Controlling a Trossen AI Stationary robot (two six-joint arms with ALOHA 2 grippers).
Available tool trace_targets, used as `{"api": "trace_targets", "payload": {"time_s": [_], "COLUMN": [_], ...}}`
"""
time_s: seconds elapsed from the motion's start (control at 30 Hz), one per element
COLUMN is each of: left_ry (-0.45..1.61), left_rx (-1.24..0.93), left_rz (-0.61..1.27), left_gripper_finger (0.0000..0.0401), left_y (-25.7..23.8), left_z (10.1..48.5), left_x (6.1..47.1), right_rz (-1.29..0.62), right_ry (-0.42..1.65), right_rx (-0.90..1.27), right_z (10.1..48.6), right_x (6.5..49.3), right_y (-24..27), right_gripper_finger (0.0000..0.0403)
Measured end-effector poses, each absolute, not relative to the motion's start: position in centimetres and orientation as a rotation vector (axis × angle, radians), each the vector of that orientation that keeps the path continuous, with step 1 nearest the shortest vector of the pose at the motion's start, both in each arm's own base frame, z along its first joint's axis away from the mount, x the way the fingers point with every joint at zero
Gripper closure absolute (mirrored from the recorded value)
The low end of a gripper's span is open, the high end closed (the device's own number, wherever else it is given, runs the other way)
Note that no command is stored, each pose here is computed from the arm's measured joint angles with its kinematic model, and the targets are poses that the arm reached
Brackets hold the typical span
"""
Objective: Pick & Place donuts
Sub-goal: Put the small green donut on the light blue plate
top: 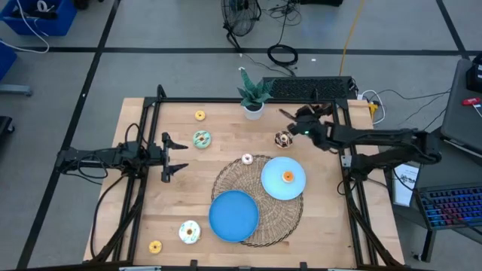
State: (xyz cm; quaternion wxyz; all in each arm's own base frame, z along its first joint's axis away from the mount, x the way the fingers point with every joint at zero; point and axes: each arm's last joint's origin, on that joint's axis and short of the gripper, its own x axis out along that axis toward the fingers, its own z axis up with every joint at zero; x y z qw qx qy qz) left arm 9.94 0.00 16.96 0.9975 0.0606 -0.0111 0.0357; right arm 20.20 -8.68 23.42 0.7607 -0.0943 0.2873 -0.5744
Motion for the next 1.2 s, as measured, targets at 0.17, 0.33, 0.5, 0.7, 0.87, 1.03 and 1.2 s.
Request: {"api": "trace_targets", "payload": {"time_s": [0.17, 0.33, 0.5, 0.7, 0.87, 1.03, 1.2], "left_ry": [-0.022, -0.022, -0.022, -0.022, -0.022, -0.022, -0.022], "left_rx": [0.121, 0.121, 0.121, 0.121, 0.121, 0.121, 0.121], "left_rz": [0.072, 0.072, 0.072, 0.072, 0.072, 0.072, 0.072], "left_gripper_finger": [0.0095, 0.0095, 0.0095, 0.0095, 0.0095, 0.0095, 0.0095], "left_y": [0.0, 0.0, 0.0, 0.0, 0.0, 0.0, 0.0], "left_z": [16.9, 17.0, 17.0, 17.0, 17.0, 17.0, 17.0], "left_x": [9.9, 9.9, 9.9, 9.9, 9.9, 9.9, 9.9], "right_rz": [-1.233, -1.216, -1.202, -1.159, -0.929, -0.791, -0.768], "right_ry": [0.458, 0.344, 0.382, 0.455, 0.384, 0.349, 0.345], "right_rx": [-0.173, -0.159, -0.236, -0.33, -0.204, -0.145, -0.161], "right_z": [26.9, 29.1, 29.8, 30.0, 29.9, 29.9, 30.1], "right_x": [17.7, 15.3, 13.5, 12.1, 12.4, 12.4, 11.6], "right_y": [-7.3, -6.3, -5.8, -5.6, -5.9, -6.8, -7.8], "right_gripper_finger": [0.0216, 0.0216, 0.0216, 0.0216, 0.0216, 0.0216, 0.0216]}}
